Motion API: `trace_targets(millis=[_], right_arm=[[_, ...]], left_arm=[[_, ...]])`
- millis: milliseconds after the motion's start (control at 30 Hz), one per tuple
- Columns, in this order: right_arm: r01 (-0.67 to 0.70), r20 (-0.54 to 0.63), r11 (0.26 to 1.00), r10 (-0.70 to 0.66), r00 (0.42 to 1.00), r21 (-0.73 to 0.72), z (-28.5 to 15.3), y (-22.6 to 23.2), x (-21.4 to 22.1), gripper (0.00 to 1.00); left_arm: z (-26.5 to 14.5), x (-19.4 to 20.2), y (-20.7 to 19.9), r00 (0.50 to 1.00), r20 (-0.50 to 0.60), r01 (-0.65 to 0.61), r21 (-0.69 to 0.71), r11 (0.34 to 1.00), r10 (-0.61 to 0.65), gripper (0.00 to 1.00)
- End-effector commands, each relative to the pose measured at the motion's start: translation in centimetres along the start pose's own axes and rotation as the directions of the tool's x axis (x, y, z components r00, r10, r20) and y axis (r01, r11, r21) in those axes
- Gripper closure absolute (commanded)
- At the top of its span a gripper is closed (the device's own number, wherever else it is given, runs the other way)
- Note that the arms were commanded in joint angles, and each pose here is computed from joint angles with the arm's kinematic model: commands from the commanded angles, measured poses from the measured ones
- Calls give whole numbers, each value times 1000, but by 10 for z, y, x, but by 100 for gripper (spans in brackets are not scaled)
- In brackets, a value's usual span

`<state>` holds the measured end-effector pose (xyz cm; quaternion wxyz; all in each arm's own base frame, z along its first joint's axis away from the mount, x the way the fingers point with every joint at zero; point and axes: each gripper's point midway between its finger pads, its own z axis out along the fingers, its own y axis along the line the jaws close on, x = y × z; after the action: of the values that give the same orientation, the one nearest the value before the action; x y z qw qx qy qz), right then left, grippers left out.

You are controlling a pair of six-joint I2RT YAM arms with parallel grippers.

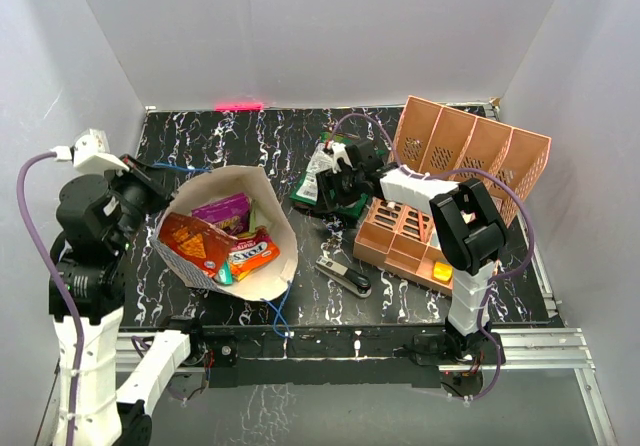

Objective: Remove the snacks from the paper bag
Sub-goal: Take out the snack from the paper bag.

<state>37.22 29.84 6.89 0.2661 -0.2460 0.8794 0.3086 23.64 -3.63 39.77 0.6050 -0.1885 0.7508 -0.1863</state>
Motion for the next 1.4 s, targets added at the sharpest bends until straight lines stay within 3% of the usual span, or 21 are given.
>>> trace_targets(millis=[0, 200, 433, 600, 767, 900, 967, 1033, 1200, 1367], right_arm=[[4, 68, 999, -1, 998, -42, 3, 2, 1, 33], [49, 78, 999, -51, 996, 22, -28, 7, -6, 26], [232, 306, 972, -232, 923, 36, -122, 64, -63, 26], [368, 456, 928, -301, 838, -64, -167, 148, -82, 25], [384, 557, 891, -196, 807, -243, -181, 263, -76, 22], [428, 610, 837, -149, 778, -341, -179, 329, -55, 21], [442, 628, 839, -162, 761, -319, -171, 345, -48, 21], [411, 607, 860, -160, 779, -302, -155, 352, -45, 21], [290, 494, 916, -124, 861, -275, -98, 347, -32, 24], [199, 484, 977, -138, 864, -76, -60, 314, -39, 29]], left_arm=[[-24, 20, -16, 995, -71, 71, 106, 992, -64, 100], [-41, 32, -5, 996, -68, -45, 118, 992, 53, 100], [-40, 26, -18, 998, -8, -67, 199, 978, 70, 100], [-38, 14, -30, 996, 25, -86, 242, 967, 82, 100], [-34, 10, -30, 997, 25, -79, 222, 972, 75, 100], [-34, 8, -34, 998, 12, -66, 230, 971, 65, 100], [-34, 9, -34, 998, 6, -61, 230, 971, 62, 100], [-34, 13, -29, 998, -8, -58, 212, 976, 61, 100], [-37, 15, -26, 998, 1, -56, 205, 977, 57, 100], [-39, 14, -32, 999, 2, -48, 233, 971, 49, 100]])
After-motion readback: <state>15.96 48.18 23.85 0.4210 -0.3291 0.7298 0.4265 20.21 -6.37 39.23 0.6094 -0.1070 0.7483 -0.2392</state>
